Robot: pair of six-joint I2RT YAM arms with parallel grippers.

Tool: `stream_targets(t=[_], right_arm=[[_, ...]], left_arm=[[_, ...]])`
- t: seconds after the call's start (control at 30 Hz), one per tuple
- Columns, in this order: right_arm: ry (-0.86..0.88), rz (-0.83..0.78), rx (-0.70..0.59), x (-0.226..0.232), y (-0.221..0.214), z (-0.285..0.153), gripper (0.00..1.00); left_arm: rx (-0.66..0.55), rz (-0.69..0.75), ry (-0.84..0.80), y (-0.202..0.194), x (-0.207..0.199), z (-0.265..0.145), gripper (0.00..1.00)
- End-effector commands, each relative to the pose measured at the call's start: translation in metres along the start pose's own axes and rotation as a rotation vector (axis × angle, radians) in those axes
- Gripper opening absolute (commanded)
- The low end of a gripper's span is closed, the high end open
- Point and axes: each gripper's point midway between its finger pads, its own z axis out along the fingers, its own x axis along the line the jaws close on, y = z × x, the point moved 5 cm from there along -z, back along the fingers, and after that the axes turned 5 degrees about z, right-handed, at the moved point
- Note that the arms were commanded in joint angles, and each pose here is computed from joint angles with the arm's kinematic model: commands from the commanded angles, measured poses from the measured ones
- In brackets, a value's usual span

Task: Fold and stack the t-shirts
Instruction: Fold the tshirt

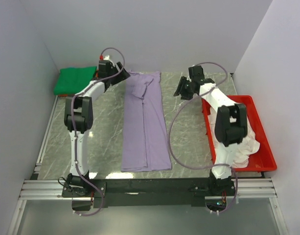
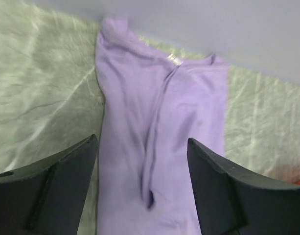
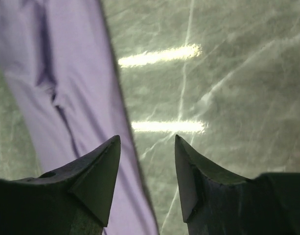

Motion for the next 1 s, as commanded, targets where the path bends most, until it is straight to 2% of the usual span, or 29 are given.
stream_targets(t=[0.0,0.07,0.1,0.13,0.17,0.2,0.23,0.27,0.3,0.43,0.47,0.63,0.8,0.97], right_arm=[[0.065,-0.022,-0.119,0.025,-0.004,-0.044,0.54],[0.075,-0.048,-0.134,0.037,-0.023,-0.062,0.53],[0.038,-0.057,-0.118,0.028,-0.041,-0.060,0.52],[0.062,-0.092,-0.129,0.042,-0.057,-0.074,0.51],[0.057,-0.109,-0.130,0.043,-0.069,-0.077,0.50],[0.020,-0.119,-0.110,0.034,-0.088,-0.075,0.50],[0.041,-0.153,-0.124,0.044,-0.105,-0.089,0.49],[0.021,-0.166,-0.103,0.034,-0.125,-0.087,0.49],[0.029,-0.173,-0.098,0.035,-0.139,-0.091,0.48],[0.079,-0.216,-0.073,0.034,-0.194,-0.112,0.46],[0.079,-0.251,-0.035,0.031,-0.218,-0.113,0.45],[0.102,-0.287,0.019,0.029,-0.279,-0.124,0.43],[0.111,-0.323,0.093,0.029,-0.335,-0.130,0.42],[0.044,-0.378,0.078,0.040,-0.356,-0.130,0.42]], left_arm=[[-0.167,0.042,0.023,0.058,-0.032,-0.057,0.79],[-0.148,-0.001,0.065,0.052,-0.030,-0.072,0.78],[-0.135,-0.069,0.091,0.043,-0.029,-0.087,0.76],[-0.116,-0.101,0.096,0.035,-0.029,-0.096,0.75],[-0.058,-0.136,0.135,0.006,-0.019,-0.102,0.72],[-0.105,-0.195,0.169,0.011,-0.026,-0.125,0.72],[-0.102,-0.218,0.192,0.001,-0.026,-0.136,0.72],[-0.073,-0.252,0.199,-0.024,-0.032,-0.158,0.72],[-0.106,-0.261,0.260,-0.033,-0.027,-0.170,0.71],[-0.112,-0.293,0.307,-0.093,-0.030,-0.221,0.69],[-0.097,-0.306,0.314,-0.116,-0.031,-0.239,0.69],[-0.056,-0.347,0.374,-0.185,-0.012,-0.281,0.69],[-0.065,-0.374,0.312,-0.209,-0.016,-0.308,0.67],[-0.061,-0.373,0.250,-0.218,-0.027,-0.318,0.66]])
